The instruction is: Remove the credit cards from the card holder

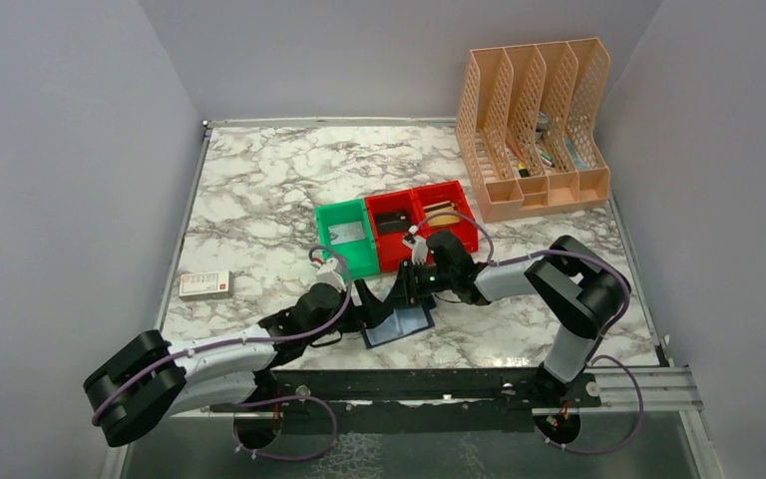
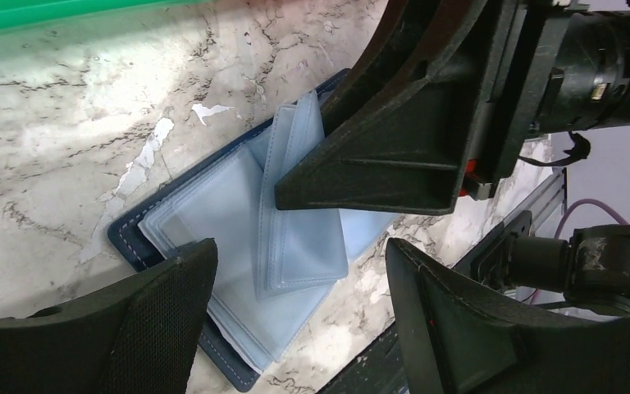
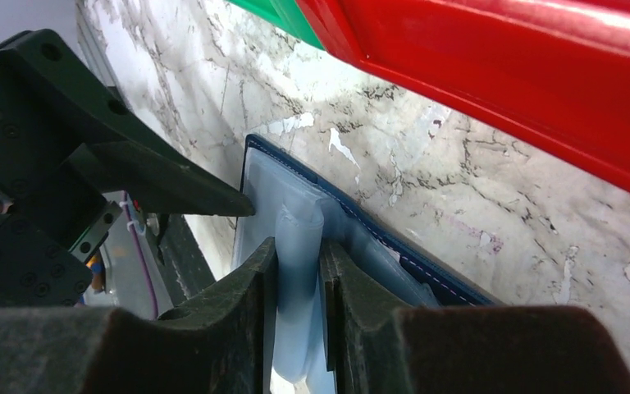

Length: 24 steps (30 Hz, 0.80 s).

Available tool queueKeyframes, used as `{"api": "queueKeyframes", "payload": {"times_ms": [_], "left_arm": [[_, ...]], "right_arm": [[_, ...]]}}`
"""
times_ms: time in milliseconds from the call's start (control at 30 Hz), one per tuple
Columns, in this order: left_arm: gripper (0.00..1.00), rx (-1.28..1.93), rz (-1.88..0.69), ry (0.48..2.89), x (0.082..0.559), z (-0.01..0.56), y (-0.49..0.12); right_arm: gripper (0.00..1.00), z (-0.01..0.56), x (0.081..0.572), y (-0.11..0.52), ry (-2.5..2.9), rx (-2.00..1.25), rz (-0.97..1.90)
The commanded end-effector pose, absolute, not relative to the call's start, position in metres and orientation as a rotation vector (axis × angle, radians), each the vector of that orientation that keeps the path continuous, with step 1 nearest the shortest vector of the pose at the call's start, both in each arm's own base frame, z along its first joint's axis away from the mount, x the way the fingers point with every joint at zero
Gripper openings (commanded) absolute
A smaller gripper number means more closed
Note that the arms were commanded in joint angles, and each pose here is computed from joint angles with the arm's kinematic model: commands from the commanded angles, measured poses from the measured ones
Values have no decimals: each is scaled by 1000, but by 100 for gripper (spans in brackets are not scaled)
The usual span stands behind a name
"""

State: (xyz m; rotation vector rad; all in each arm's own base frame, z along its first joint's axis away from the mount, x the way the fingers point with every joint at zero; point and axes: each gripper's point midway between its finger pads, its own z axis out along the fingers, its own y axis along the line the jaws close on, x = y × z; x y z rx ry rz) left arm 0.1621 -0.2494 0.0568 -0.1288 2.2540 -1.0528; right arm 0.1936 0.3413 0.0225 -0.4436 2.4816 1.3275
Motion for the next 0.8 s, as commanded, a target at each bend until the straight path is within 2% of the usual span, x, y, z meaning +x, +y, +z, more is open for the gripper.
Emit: {"api": "queueKeyframes", "payload": {"times_ms": [0, 267, 567, 767], "left_arm": [[77, -71, -1161, 2167, 170, 80, -272], [76, 12, -1242, 2196, 160, 72, -288], [75, 48, -1315, 2233, 145, 63, -295], [71, 87, -1375, 2181, 142, 79, -303]], "right_arm": [[27, -14, 168, 314, 2669, -398, 1261], [29, -11, 169, 313, 2665, -387, 1293], [37, 0, 172, 316, 2639, -396, 1324], [48, 10, 173, 315, 2619, -396, 1321]]}}
